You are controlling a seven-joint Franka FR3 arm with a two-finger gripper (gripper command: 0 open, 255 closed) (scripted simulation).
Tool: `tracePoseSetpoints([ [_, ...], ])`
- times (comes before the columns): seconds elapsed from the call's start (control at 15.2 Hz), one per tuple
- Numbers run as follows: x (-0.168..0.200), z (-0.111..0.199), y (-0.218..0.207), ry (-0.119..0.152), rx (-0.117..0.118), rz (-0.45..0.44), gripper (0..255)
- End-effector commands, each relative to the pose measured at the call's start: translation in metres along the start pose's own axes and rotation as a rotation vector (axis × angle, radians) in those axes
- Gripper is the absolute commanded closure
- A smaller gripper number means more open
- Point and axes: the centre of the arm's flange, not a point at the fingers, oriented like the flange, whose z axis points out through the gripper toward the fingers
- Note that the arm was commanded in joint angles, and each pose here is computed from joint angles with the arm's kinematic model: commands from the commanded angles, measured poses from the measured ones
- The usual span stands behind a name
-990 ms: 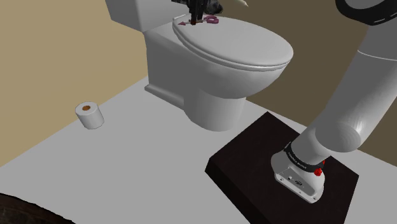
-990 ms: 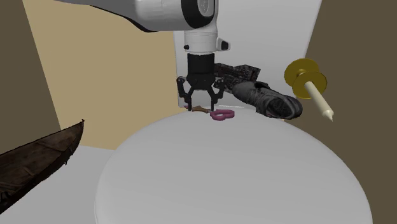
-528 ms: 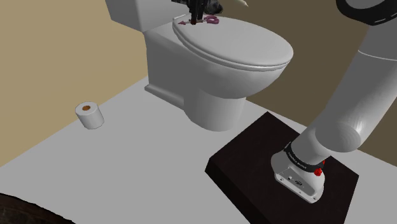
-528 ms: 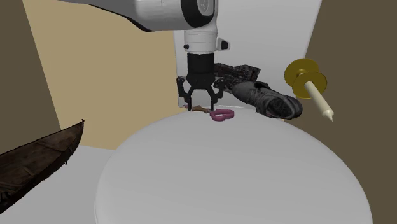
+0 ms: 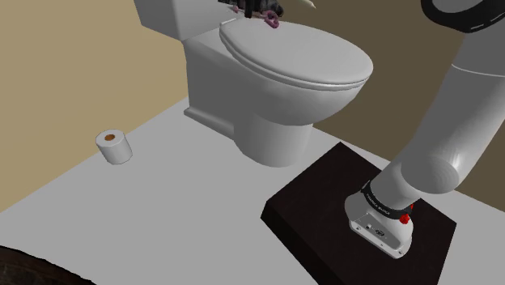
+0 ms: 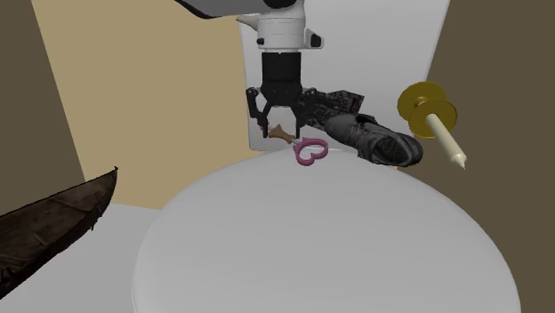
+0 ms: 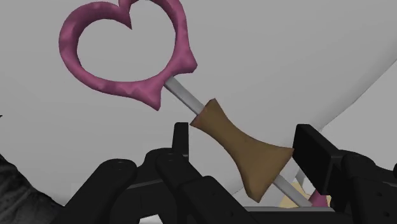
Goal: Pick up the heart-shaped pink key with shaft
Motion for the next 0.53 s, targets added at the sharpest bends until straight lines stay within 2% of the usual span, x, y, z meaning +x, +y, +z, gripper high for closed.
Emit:
tracePoseSetpoints([
  [0.0,0.001,-0.01,-0.001,-0.001,0.0,0.0,255],
  [0.33,0.003,-0.036,-0.001,-0.001,0.0,0.0,255],
  [0.46,0.003,-0.037,-0.001,-0.001,0.0,0.0,255],
])
